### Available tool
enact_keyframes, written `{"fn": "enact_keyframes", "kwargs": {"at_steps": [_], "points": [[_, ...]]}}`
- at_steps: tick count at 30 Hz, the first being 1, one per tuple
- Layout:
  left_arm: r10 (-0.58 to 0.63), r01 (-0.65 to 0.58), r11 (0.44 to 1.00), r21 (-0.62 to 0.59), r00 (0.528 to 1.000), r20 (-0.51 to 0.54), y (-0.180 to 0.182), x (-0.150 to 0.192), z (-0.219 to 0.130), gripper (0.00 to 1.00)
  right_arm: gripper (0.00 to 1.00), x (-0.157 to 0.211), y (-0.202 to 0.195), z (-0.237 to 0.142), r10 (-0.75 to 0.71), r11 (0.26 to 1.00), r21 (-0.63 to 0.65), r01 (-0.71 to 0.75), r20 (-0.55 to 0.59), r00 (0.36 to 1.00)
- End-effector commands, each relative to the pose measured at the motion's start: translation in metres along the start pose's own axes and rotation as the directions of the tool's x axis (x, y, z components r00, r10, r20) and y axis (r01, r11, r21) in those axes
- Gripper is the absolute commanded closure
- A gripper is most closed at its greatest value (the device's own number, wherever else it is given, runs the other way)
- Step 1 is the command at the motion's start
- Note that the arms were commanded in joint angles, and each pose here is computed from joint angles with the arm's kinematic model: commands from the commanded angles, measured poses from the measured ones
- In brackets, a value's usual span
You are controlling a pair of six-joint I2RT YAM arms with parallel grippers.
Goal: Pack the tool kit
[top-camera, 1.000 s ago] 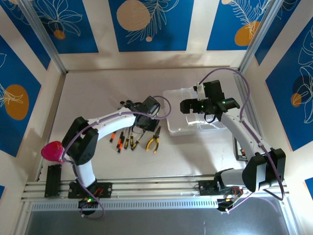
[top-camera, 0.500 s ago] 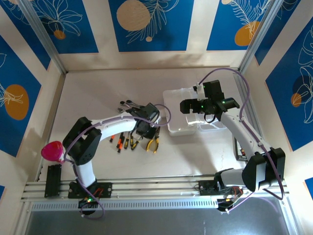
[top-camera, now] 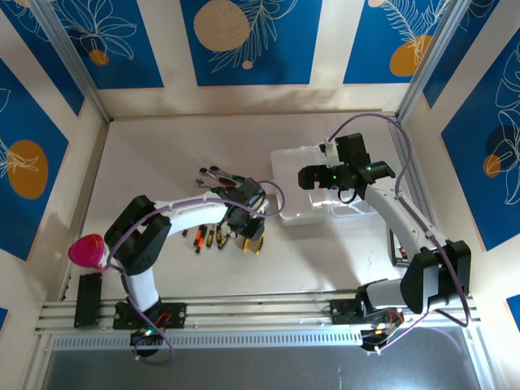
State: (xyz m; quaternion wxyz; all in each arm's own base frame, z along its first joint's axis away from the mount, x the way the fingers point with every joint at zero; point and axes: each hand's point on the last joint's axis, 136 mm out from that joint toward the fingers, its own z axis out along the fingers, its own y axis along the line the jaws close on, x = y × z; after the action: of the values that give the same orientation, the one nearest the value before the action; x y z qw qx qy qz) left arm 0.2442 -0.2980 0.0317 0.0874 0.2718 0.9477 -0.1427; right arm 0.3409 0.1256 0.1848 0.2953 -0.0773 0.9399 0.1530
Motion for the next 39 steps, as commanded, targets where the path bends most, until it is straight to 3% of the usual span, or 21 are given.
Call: {"fn": "enact_keyframes", "kwargs": {"at_steps": [1,9,16,22,28,34,39], "points": [[-0.002,-0.003,0.999,-0.049,0.994,-0.106,0.009,0.025,0.026,0.66,0.01,0.006,0.004,0.004,-0.011,1.000,-0.022,0.010,-0.027,1.000],[-0.006,-0.017,0.985,-0.174,0.991,-0.130,0.032,0.032,0.020,0.62,0.01,0.007,0.004,0.008,-0.010,1.000,-0.028,0.009,-0.035,0.999],[-0.012,-0.014,0.983,-0.183,0.990,-0.140,0.034,0.034,0.024,0.62,0.01,0.006,0.005,0.009,-0.015,1.000,-0.028,0.014,-0.038,0.999],[-0.009,-0.013,0.988,-0.156,0.991,-0.137,0.029,0.032,0.026,0.86,0.01,0.004,0.006,0.007,-0.017,1.000,-0.027,0.016,-0.035,0.999],[0.004,-0.020,0.989,-0.145,0.994,-0.111,0.024,0.022,0.017,1.00,0.01,0.001,0.008,0.003,-0.022,0.999,-0.029,0.021,-0.031,0.999],[0.036,-0.035,0.989,-0.143,0.999,0.002,0.019,0.000,-0.018,1.00,0.01,-0.002,0.015,-0.006,-0.030,0.998,-0.055,0.029,-0.016,0.999],[0.063,-0.044,0.993,-0.109,0.982,0.176,0.009,-0.029,-0.066,1.00,0.01,-0.005,0.039,-0.022,-0.043,0.984,-0.171,0.045,0.016,0.999]]}}
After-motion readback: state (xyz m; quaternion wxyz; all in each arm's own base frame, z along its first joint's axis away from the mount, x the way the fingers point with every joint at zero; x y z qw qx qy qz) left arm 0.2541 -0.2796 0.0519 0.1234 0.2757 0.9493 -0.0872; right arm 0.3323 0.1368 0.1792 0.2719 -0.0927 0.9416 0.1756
